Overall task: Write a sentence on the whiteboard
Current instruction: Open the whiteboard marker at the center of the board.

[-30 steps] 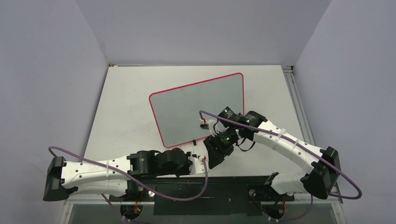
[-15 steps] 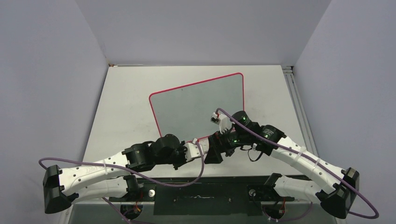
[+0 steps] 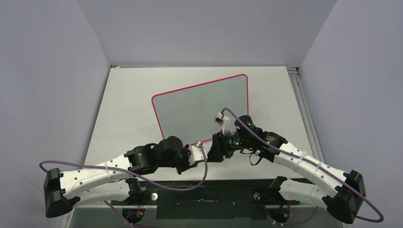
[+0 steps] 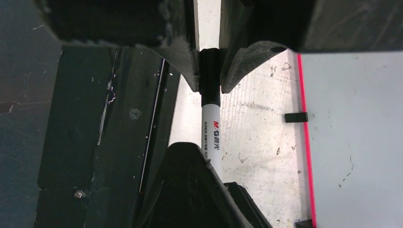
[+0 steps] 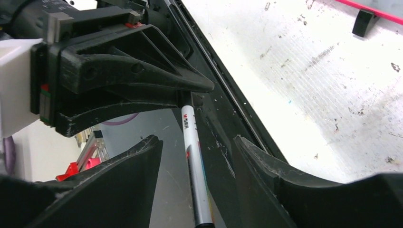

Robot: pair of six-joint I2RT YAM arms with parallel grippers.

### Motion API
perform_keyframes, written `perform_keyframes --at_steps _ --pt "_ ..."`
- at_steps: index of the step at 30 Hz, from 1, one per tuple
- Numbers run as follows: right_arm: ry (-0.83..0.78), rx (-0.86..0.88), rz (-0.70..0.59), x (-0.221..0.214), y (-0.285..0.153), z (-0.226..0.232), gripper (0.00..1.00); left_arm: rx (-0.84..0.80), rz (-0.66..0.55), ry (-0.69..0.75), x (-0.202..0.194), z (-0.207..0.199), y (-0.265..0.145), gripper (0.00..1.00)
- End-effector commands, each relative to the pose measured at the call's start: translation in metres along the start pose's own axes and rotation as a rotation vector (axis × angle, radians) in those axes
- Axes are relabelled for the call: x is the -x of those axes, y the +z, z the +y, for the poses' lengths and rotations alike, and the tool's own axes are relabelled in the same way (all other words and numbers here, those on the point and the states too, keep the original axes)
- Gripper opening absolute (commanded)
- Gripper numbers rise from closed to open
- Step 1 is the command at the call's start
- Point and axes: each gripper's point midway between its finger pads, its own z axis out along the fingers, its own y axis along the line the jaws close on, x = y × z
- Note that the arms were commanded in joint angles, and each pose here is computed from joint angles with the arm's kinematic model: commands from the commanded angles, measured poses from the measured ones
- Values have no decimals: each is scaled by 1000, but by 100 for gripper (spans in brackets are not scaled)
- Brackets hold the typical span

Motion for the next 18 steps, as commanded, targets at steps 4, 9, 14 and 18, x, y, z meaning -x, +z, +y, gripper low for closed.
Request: perform_keyframes --at_steps 4,9,14,18 --pt "-43 80 -54 11 -2 21 49 -3 -94 -14 34 6 -4 0" --pt "-41 91 -41 5 3 22 42 -5 -95 -20 33 6 -4 0" --pt "-59 79 -32 2 7 24 40 -8 -95 -22 33 6 -4 0" --pt "-56 91 -38 1 10 27 38 -13 -96 -20 33 5 -4 0"
